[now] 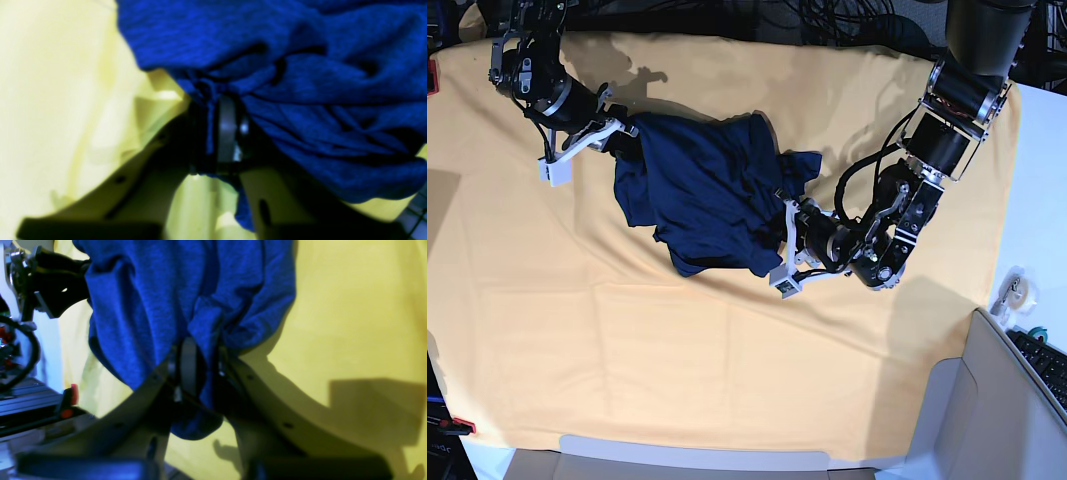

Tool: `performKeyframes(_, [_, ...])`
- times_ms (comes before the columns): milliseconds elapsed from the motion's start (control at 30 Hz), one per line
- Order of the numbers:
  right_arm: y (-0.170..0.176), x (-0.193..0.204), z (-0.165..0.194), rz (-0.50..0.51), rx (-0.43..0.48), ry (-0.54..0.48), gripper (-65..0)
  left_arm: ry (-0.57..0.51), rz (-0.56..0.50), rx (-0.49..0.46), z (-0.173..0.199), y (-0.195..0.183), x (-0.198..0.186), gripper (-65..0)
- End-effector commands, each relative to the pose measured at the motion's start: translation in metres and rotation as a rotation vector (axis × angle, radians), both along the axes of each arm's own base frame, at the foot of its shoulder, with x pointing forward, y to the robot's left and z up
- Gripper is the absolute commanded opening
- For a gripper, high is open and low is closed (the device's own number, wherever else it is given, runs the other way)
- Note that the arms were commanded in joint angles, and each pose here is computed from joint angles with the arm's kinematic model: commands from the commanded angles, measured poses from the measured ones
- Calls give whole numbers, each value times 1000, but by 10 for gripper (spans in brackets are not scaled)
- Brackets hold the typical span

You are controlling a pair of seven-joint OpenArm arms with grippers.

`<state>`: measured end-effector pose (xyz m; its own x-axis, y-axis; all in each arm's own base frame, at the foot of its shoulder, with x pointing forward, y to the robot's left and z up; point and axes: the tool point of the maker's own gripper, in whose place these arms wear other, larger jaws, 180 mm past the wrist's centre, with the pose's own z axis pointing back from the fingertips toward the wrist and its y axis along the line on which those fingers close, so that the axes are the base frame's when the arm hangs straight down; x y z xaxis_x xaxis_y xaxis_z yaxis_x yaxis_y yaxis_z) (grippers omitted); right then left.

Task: Fold the T-shirt properly
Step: 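Grasp the shirt's sides with both grippers and tug them outward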

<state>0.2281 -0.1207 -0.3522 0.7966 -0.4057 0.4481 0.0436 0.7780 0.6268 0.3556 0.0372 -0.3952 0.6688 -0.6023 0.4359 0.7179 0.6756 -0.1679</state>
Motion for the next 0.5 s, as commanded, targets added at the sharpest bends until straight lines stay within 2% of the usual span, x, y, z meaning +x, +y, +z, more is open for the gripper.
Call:
performKeyframes(0, [-2, 7, 9, 5, -12, -42, -533, -51, 6, 43, 13, 12, 13, -497])
performKeyframes(100, [-2, 7, 10, 6, -19, -47, -433, -92, -2, 26, 28, 12, 13, -400])
performKeyframes(167, [-2, 11, 15, 9, -22, -65, -393, -137, 42, -19, 45, 19, 16, -386])
performKeyframes(333, [-25, 23, 25, -22, -69, -101, -388, -244, 165, -84, 93, 49, 28, -395])
performKeyframes(467, [-46, 38, 39, -71, -99, -153, -388, -304, 215, -119, 113, 63, 15, -414])
